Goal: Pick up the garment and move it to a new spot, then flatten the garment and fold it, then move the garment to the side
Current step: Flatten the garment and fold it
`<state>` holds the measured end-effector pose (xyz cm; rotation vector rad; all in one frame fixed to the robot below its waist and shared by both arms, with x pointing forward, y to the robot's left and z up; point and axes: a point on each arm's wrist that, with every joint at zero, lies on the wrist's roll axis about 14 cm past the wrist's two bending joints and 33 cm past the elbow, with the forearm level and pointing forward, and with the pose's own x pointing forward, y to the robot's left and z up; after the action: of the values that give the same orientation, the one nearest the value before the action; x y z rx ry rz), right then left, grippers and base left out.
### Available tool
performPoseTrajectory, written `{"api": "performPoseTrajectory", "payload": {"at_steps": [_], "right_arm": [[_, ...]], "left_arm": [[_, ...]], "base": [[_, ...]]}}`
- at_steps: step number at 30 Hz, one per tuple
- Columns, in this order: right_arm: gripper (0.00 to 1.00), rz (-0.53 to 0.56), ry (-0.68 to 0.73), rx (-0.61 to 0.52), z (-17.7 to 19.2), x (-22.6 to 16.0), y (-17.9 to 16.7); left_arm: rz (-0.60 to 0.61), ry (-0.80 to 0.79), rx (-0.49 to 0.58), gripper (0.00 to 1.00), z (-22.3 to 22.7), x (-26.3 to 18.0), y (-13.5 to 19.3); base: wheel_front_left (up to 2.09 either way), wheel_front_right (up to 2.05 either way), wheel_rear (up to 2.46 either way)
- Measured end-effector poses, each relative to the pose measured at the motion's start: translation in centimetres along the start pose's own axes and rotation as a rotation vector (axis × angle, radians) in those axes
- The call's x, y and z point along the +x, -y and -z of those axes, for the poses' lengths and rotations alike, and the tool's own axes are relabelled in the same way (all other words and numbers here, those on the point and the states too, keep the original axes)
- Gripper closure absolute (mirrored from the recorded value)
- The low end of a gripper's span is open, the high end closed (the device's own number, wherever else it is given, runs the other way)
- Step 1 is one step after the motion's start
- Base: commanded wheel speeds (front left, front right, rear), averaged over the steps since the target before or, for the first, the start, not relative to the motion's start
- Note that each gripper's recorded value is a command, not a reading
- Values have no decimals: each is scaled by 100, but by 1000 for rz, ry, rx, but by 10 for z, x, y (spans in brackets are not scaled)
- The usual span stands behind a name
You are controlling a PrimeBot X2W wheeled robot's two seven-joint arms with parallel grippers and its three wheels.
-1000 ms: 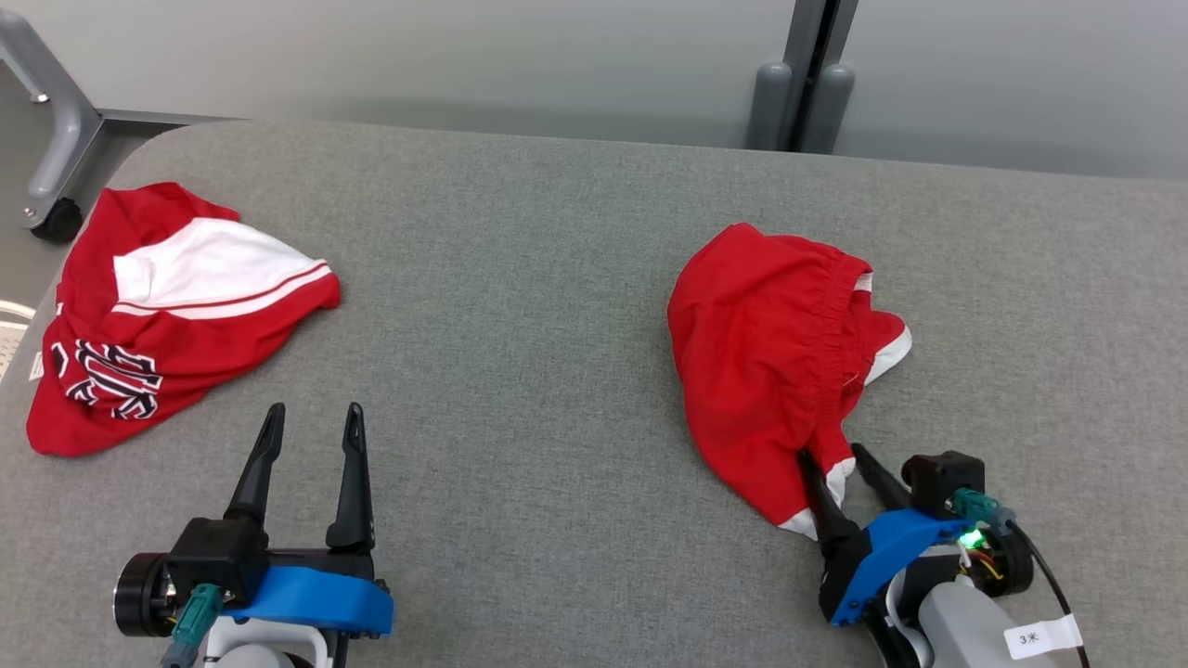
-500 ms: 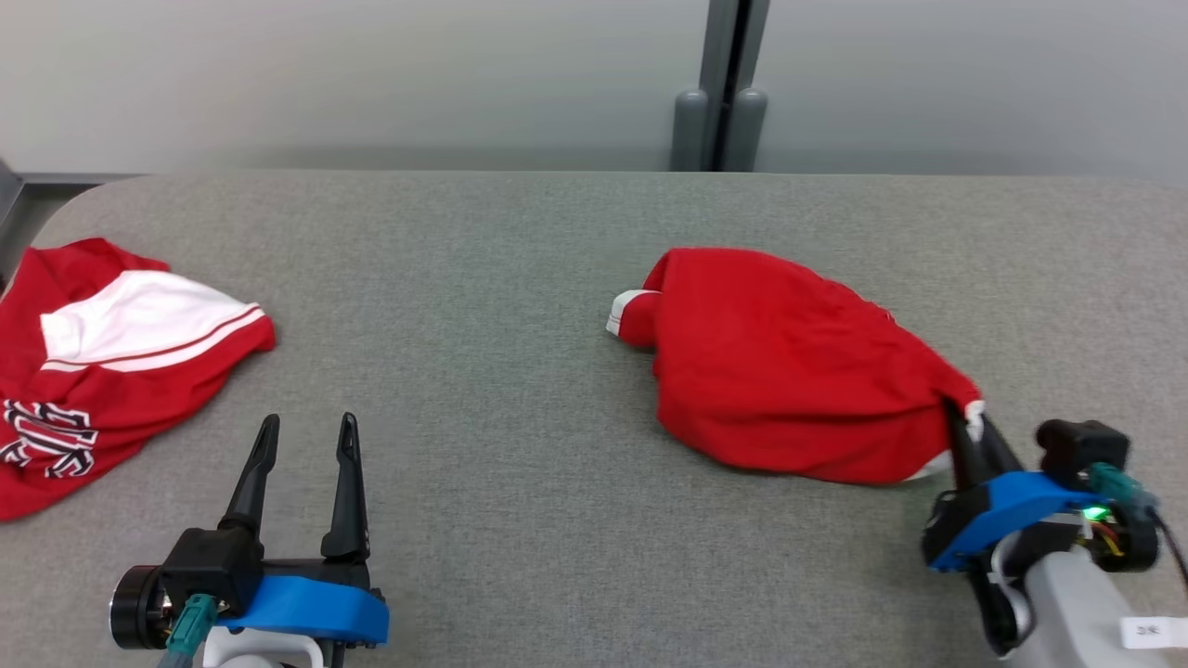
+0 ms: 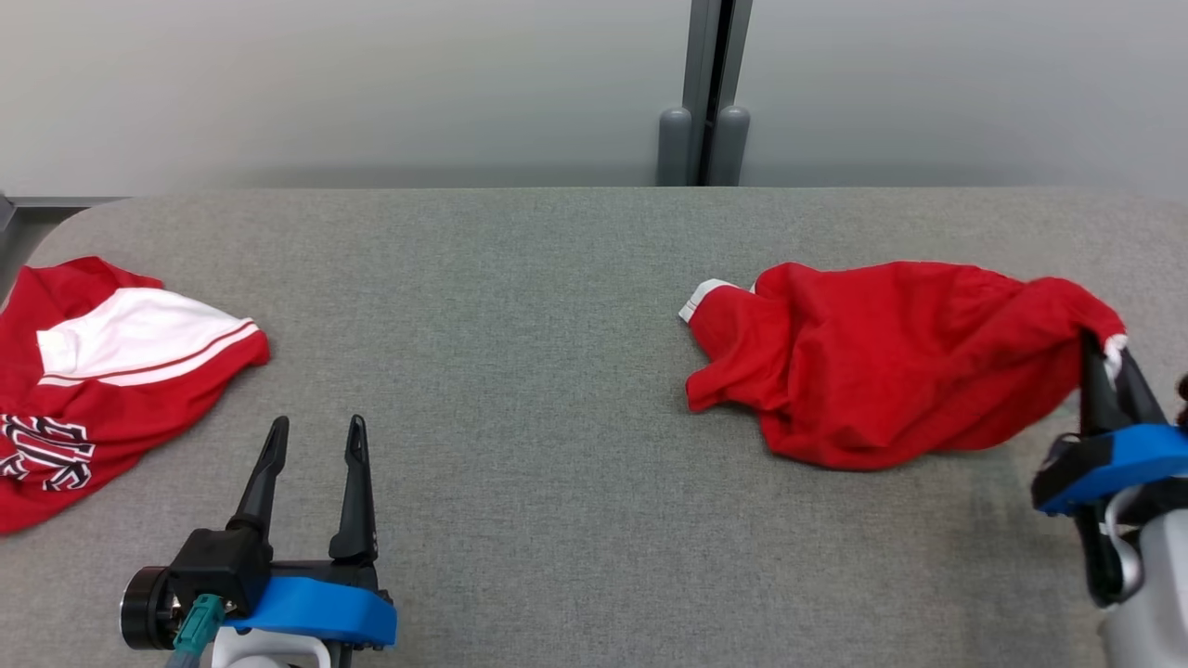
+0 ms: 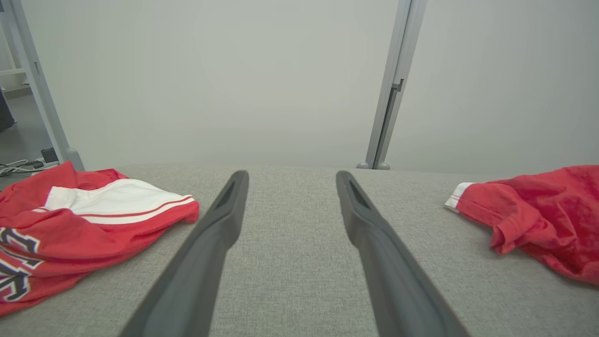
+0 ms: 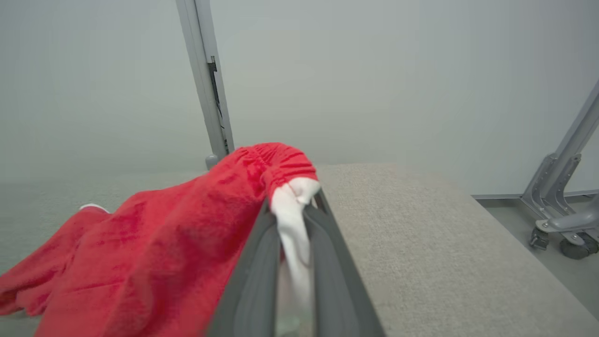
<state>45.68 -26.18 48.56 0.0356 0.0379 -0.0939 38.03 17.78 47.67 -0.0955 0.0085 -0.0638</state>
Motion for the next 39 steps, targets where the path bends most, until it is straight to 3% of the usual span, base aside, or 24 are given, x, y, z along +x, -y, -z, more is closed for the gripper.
{"api": "performPoseTrajectory", "payload": {"at_steps": [4,12,13,14,16,21,23,27,28,29,33,39], "right_arm": [[100,-104,46,11,-14,6,-44],[100,-422,65,22,-26,0,-174],[100,-500,54,15,-23,-5,-203],[100,-500,54,15,-23,-5,-203],[100,-623,19,-10,-12,-19,-245],[100,-775,-41,-30,7,-45,-290],[100,-908,-102,4,22,-77,-326],[100,-1036,-187,-5,50,-120,-348],[72,-1060,-208,-9,56,-130,-351],[0,-1081,-226,-11,61,-139,-353],[0,-1103,-265,-7,72,-151,-352],[0,-1041,-208,-40,62,-129,-338]], "left_arm": [[-8,7,-7,0,-2,-4,-2],[-36,20,-8,0,-7,-14,-10],[-51,22,-13,0,-8,-18,-14],[-51,22,-13,0,-8,-18,-14],[-74,23,-13,0,-9,-24,-20],[-112,24,-23,0,-9,-34,-31],[-148,20,-32,0,-7,-45,-40],[-171,7,-38,0,-3,-53,-45],[-172,6,-40,0,-2,-53,-46],[-173,6,-42,0,-2,-53,-45],[-170,1,-48,0,0,-49,-43],[-134,-8,-51,0,3,-38,-33]], "base": [[0,0,0],[0,0,0],[0,0,0],[0,0,0],[0,0,0],[0,0,0],[0,0,0],[0,0,0],[0,0,0],[0,0,0],[0,0,0],[0,0,0]]}}
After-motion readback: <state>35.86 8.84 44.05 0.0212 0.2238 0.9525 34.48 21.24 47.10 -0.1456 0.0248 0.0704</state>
